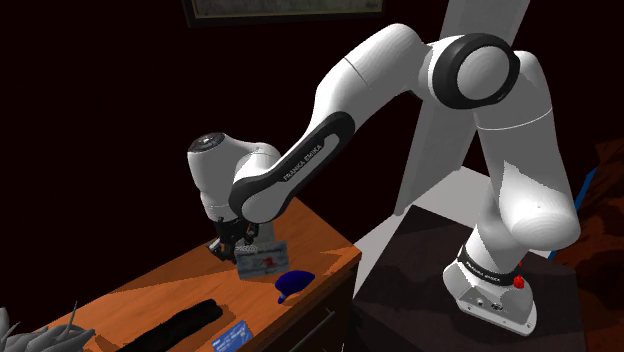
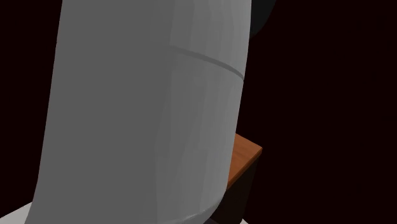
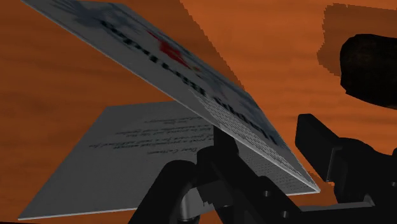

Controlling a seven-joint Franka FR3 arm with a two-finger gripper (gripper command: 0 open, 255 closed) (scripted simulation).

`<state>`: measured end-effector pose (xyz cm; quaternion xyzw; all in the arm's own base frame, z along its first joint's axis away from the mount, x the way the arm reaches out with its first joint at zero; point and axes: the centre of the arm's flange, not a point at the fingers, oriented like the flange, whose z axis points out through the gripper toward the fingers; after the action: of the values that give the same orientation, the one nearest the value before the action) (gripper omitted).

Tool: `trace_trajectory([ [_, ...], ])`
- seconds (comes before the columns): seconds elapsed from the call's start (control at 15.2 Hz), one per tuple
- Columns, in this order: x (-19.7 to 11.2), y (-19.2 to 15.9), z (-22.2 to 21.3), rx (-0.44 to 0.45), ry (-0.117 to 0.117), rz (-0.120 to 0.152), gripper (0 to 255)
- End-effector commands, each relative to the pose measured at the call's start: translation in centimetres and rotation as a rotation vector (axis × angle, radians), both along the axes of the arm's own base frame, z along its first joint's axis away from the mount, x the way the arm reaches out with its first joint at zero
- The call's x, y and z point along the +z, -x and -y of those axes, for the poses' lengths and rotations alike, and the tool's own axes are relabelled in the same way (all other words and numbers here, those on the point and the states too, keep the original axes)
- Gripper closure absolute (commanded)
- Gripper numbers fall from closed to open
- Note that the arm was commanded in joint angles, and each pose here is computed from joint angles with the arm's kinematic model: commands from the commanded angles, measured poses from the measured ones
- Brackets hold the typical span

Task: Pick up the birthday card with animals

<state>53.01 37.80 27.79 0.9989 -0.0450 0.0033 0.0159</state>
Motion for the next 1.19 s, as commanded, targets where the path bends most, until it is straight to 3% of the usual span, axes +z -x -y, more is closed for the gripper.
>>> trace_trajectory([
  [0.0,-0.2,0.1,0.0,0.001,0.001,-0.004,255],
  [0.26,-0.2,0.1,0.0,0.001,0.002,-0.004,255],
  [1.12,6.7,0.1,0.0,0.001,0.002,-0.004,255],
])
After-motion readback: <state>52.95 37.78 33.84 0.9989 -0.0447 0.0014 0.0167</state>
